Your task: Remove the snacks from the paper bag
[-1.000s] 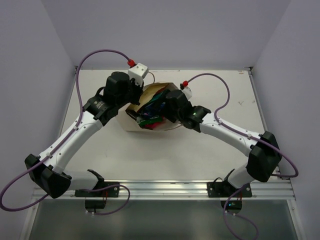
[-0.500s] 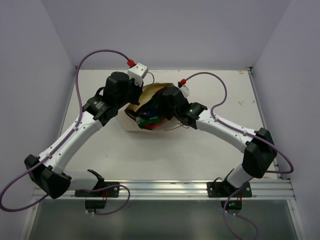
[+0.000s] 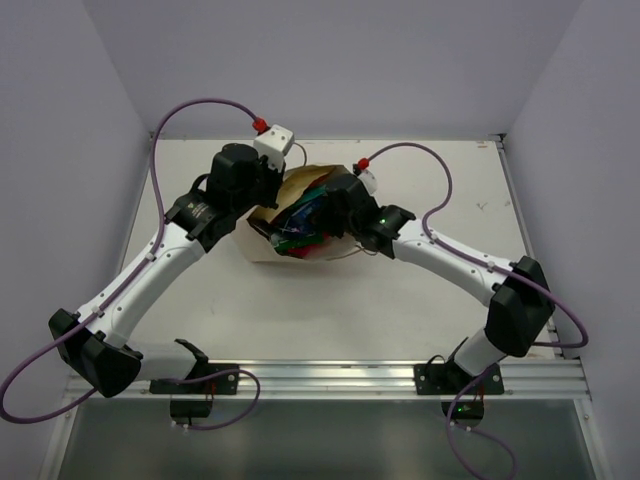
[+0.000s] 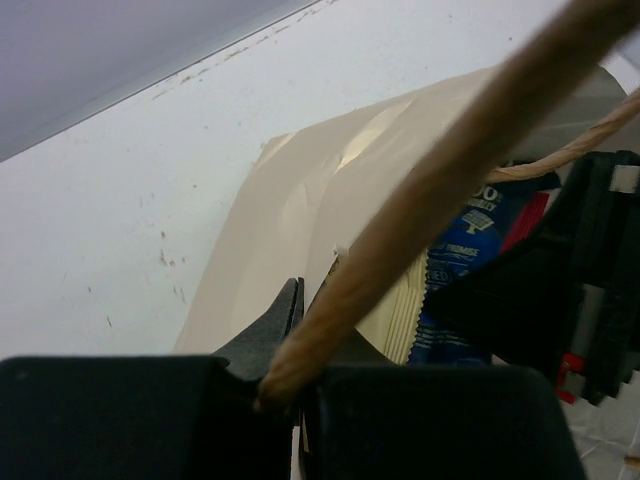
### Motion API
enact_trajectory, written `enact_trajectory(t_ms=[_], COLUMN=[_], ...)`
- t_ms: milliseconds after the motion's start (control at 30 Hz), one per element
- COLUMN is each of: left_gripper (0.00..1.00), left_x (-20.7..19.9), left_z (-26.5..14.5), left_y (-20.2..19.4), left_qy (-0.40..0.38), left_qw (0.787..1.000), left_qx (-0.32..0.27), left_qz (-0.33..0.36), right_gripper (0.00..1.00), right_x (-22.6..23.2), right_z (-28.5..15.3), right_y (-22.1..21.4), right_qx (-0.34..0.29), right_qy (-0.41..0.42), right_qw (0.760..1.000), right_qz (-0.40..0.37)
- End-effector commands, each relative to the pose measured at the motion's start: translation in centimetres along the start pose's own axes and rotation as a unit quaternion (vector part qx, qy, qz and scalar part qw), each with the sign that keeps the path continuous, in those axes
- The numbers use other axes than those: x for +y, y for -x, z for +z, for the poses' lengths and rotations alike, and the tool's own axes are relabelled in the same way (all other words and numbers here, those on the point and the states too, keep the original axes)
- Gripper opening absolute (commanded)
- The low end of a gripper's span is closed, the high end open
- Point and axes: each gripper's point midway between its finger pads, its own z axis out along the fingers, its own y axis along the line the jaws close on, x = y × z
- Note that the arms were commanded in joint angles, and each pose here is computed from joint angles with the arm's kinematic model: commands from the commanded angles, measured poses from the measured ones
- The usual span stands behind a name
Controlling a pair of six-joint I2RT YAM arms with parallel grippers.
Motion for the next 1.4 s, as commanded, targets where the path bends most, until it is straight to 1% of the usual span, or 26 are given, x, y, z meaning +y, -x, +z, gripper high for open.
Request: enact_trajectory(t_ms=[0,167,200,233,300,333,400,433,567,633,667,700,733,767,800,867,900,967,1000,1067,1100,1133,1200,1233,1333,1367], left_gripper=[0.0,0.0,0.0,0.0,0.0,0.0,0.0,0.0,0.0,0.0,0.0,0.0,0.0,0.0,0.0,0.0,0.0,0.0,0.0,0.0,0.0,0.0,0.0,0.0,0.0,0.0], left_x=[1.6,2.4,2.7,2.8,3.0,3.1,3.3,3.5,3.9,4.0,3.9,3.7,3.6,3.5,3.3,3.0,3.1,3.0,3.1,2.9,2.5,2.3,2.0,2.0,1.9,2.0], left_z=[-1.1,-1.0,-1.0,-1.0,-1.0,-1.0,-1.0,-0.9,-1.1,-1.2,-1.3,-1.3,-1.3,-1.3,-1.3,-1.2,-1.2,-0.9,-1.0,-0.9,-0.8,-0.7,-0.7,-0.6,-0.7,-0.7], left_y=[2.3,2.2,2.2,2.2,1.9,1.7,1.5,1.1,0.9,1.2,1.5,1.7,1.9,2.4,2.6,2.7,3.1,3.0,3.0,3.0,2.9,2.9,2.8,2.6,2.3,2.1], left_qy=[0.042,0.064,0.072,0.075,0.081,0.083,0.089,0.093,0.103,0.104,0.103,0.097,0.093,0.089,0.082,0.075,0.075,0.076,0.077,0.071,0.061,0.056,0.048,0.046,0.045,0.045], left_qw=[0.998,0.997,0.997,0.997,0.996,0.996,0.996,0.995,0.994,0.994,0.994,0.995,0.995,0.995,0.996,0.996,0.996,0.996,0.996,0.996,0.997,0.997,0.998,0.998,0.998,0.998], left_qx=[-0.037,-0.033,-0.031,-0.031,-0.027,-0.025,-0.021,-0.014,-0.01,-0.012,-0.017,-0.019,-0.023,-0.029,-0.032,-0.031,-0.033,-0.027,-0.028,-0.028,-0.026,-0.025,-0.022,-0.02,-0.017,-0.015], left_qz=[0.004,0.008,0.008,0.008,0.009,0.009,0.01,0.025,0.028,0.029,0.028,0.028,0.029,0.029,0.031,0.037,0.038,0.039,0.039,0.039,0.04,0.039,0.036,0.037,0.037,0.037], right_gripper=[0.0,0.0,0.0,0.0,0.0,0.0,0.0,0.0,0.0,0.0,0.0,0.0,0.0,0.0,0.0,0.0,0.0,0.0,0.0,0.0,0.0,0.0,0.0,0.0,0.0,0.0], right_x=[4.7,7.9,8.1,8.4,8.6,8.7,8.6,8.6,8.3,7.2,7.1,6.3,6.0,5.6,5.3,4.5,4.2,4.4,3.3,2.4,2.9,1.6,0.6,-1.5,-4.9,-7.3], right_z=[-5.7,-12.9,-14.9,-16.0,-18.1,-20.3,-22.1,-23.5,-25.8,-25.2,-24.4,-23.9,-23.0,-21.0,-20.1,-17.4,-14.7,-12.0,-8.3,-5.1,-4.1,-1.1,1.3,3.9,6.7,7.5], right_y=[3.0,5.2,5.4,5.6,6.1,7.0,8.3,9.4,13.2,15.6,16.0,18.0,18.7,19.0,20.7,22.1,23.4,25.2,25.6,26.6,27.7,27.3,27.7,27.0,25.3,23.7], right_qx=[-0.026,-0.039,-0.036,-0.039,-0.046,-0.066,-0.094,-0.116,-0.17,-0.19,-0.182,-0.203,-0.206,-0.191,-0.207,-0.203,-0.199,-0.208,-0.189,-0.193,-0.214,-0.199,-0.205,-0.187,-0.157,-0.137], right_qy=[0.079,0.157,0.172,0.183,0.2,0.217,0.226,0.234,0.234,0.213,0.211,0.194,0.185,0.176,0.174,0.166,0.168,0.174,0.164,0.155,0.173,0.169,0.169,0.15,0.12,0.101], right_qw=[0.996,0.98,0.976,0.97,0.964,0.957,0.952,0.945,0.938,0.942,0.944,0.944,0.945,0.95,0.947,0.95,0.95,0.946,0.95,0.949,0.94,0.942,0.938,0.946,0.959,0.966], right_qz=[-0.036,-0.114,-0.125,-0.152,-0.169,-0.178,-0.186,-0.195,-0.191,-0.178,-0.178,-0.171,-0.172,-0.174,-0.172,-0.168,-0.169,-0.178,-0.184,-0.197,-0.203,-0.209,-0.221,-0.218,-0.203,-0.195])
